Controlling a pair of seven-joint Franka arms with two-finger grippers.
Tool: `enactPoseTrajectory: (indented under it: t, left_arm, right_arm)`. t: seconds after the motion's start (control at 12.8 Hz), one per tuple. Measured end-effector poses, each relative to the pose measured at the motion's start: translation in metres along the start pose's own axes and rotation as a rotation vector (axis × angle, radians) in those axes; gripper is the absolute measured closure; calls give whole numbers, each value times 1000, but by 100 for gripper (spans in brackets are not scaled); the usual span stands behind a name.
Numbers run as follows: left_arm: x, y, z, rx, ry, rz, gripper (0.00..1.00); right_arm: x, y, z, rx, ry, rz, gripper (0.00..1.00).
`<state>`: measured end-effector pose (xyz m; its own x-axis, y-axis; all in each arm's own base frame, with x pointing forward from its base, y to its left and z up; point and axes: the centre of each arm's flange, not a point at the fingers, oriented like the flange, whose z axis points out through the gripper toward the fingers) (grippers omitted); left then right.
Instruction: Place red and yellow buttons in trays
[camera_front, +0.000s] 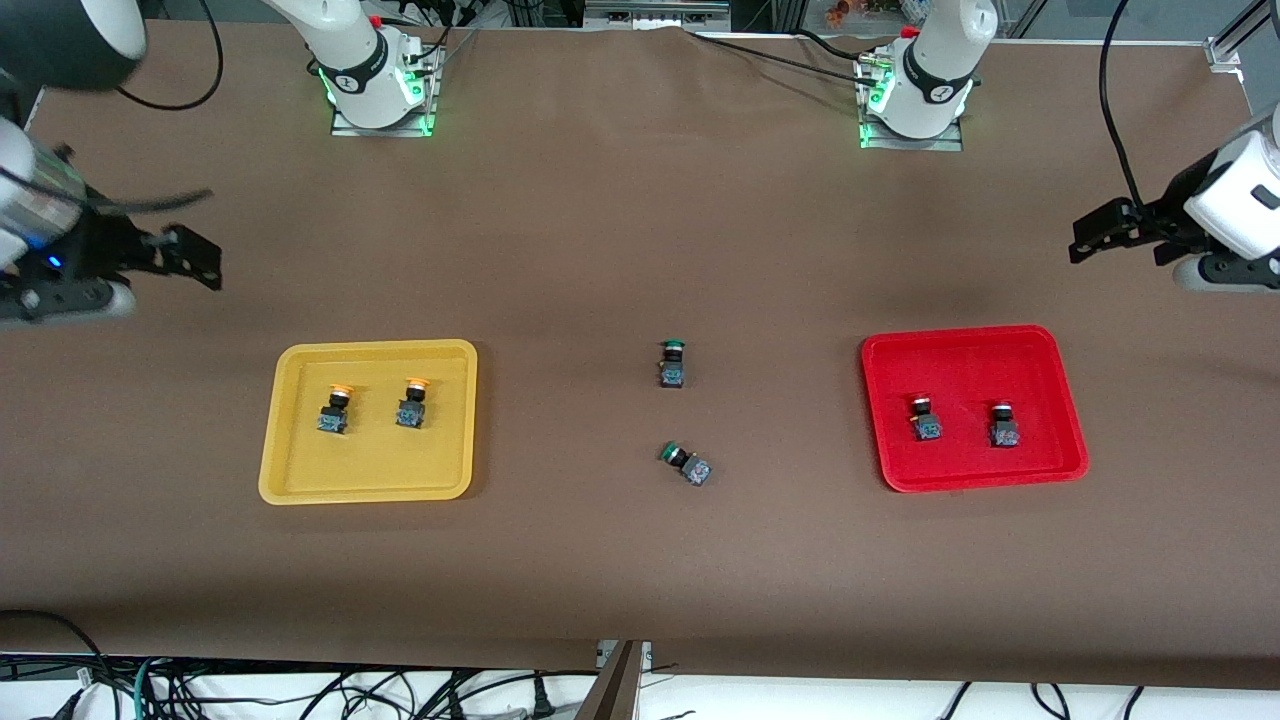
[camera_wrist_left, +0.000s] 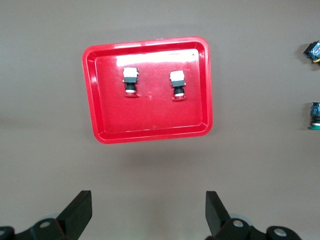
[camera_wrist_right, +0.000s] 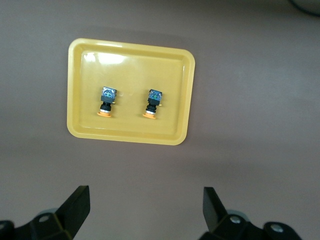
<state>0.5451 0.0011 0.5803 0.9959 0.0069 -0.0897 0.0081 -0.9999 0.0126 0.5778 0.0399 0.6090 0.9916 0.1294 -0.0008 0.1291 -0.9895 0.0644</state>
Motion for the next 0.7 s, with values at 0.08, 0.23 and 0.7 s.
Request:
enactPoseTrajectory:
  t: [0.08,0.23,0.7]
  left_arm:
    - [-1,-1,2,0,2,-1,0]
    - [0,-1,4,0,2,-2,0]
    - [1,-13,2,-2,6,-24,0]
  right_arm:
    - [-12,2,-14,1,18,2,0]
    - [-28,4,-17,8,-23,9,0]
    - [-35,10,-2,73,-98,32,0]
